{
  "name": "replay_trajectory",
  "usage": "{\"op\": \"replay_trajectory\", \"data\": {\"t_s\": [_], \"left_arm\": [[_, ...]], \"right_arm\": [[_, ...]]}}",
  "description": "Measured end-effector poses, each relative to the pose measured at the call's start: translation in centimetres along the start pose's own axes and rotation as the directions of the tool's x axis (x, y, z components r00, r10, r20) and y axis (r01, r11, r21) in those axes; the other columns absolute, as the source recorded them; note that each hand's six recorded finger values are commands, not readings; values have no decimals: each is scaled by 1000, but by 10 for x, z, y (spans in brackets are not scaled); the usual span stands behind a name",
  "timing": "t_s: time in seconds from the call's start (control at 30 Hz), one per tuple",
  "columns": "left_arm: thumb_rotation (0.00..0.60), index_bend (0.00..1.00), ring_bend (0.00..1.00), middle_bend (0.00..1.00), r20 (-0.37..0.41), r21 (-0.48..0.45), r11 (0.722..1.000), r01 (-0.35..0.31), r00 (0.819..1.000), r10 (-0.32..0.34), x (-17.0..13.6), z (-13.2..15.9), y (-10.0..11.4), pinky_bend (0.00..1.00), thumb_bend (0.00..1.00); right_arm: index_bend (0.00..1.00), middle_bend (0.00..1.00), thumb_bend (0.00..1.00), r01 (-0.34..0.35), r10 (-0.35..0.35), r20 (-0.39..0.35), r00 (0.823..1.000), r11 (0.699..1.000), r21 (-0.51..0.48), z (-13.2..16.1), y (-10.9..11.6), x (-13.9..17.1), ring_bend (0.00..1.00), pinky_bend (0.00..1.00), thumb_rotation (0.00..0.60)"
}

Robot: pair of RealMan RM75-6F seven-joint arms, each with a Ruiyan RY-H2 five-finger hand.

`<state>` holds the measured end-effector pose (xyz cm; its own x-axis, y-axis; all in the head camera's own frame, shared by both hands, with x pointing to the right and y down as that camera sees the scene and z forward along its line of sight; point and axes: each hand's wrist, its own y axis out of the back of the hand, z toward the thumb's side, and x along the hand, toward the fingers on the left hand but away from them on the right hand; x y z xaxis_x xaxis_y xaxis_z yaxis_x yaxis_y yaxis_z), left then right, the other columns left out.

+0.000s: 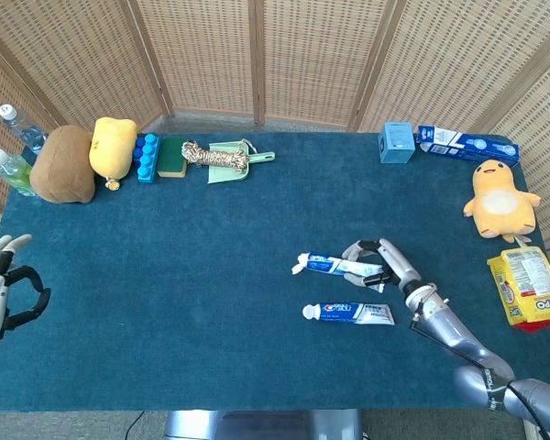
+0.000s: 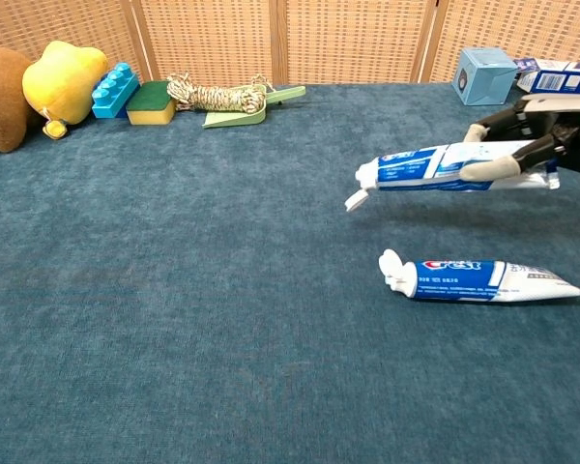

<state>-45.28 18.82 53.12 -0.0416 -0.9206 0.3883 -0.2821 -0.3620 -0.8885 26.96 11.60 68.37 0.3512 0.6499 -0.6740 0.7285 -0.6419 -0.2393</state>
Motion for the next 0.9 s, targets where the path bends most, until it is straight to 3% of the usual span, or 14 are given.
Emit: {"op": "replay_trajectory", "data": {"t_s": [0.23,0.47,0.6,0.73,0.9], "left_arm": [[600,385,48,135,-14,1,1000,-7,1000,7,-3,-3,1,255,345],[600,334,46,135,-18,-12,1000,-10,1000,10,-4,-2,0,238,344],[600,307,45,134,-14,-25,1000,-5,1000,5,-5,-2,-5,220,341],[600,299,43,133,-12,-37,999,4,1000,-4,-10,-4,-11,203,341],[600,299,43,139,-9,-7,1000,16,1000,-16,-20,-8,-18,180,341]], "right_arm": [[398,256,284,41,-40,-16,999,998,42,-9,11,2,139,200,473],[371,224,278,109,-107,-63,992,994,30,-8,28,13,76,195,439],[376,235,289,168,-166,-106,980,986,10,-5,40,24,85,195,477],[392,250,336,241,-237,-155,959,970,10,-2,51,38,115,195,593],[420,284,387,346,-318,-217,923,932,105,-1,59,65,140,196,600]]}}
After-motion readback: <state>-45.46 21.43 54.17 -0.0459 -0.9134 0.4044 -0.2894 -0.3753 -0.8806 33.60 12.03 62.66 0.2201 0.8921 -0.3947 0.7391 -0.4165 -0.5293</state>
